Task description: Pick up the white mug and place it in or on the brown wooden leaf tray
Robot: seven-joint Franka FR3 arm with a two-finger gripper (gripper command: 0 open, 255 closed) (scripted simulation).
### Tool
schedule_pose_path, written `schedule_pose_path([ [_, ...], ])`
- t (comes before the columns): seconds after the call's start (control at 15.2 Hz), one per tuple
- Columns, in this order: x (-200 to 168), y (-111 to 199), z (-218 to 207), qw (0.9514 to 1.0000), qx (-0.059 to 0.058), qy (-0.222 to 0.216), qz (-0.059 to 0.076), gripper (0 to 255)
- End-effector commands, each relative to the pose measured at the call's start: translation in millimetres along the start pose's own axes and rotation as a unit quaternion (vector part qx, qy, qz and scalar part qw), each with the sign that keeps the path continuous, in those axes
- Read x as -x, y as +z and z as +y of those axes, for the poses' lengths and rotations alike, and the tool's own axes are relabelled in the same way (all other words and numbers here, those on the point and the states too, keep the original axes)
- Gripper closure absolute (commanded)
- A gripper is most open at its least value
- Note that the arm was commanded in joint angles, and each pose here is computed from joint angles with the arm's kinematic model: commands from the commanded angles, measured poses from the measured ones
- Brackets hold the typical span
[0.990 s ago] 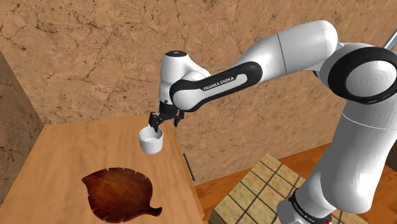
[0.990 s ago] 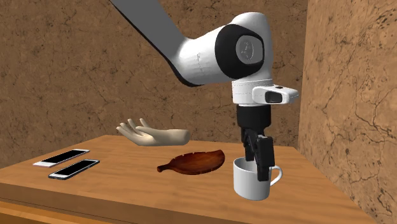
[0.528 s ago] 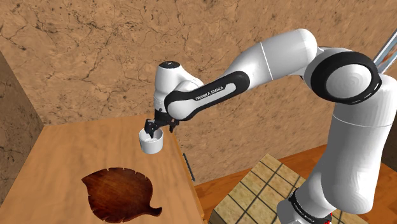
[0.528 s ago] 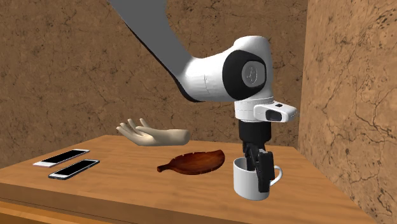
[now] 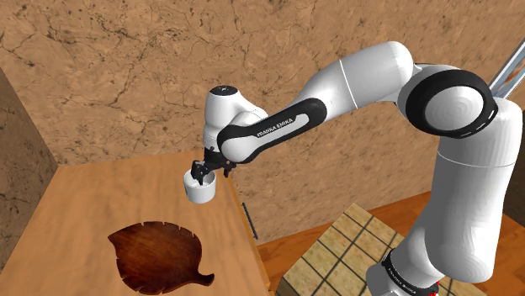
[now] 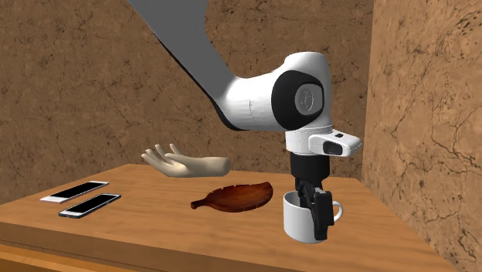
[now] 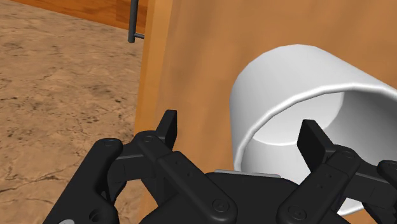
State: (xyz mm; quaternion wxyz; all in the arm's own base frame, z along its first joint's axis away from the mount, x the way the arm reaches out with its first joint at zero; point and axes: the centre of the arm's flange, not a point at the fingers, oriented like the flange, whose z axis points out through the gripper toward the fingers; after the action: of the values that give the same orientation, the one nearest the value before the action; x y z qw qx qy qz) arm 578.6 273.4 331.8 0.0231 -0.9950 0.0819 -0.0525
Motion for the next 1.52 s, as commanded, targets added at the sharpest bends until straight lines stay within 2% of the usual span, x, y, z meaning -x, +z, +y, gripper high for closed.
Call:
schedule_pose_path([
  [0.0,0.0,0.0,0.0,1.0000,0.000,0.000,0.000,0],
  [0.07,0.0,0.0,0.0,1.0000,0.000,0.000,0.000,255],
  [0.66,0.0,0.0,0.0,1.0000,0.000,0.000,0.000,255],
  [1.45,-6.4,-62.9,-3.5,1.0000,0.000,0.000,0.000,255],
])
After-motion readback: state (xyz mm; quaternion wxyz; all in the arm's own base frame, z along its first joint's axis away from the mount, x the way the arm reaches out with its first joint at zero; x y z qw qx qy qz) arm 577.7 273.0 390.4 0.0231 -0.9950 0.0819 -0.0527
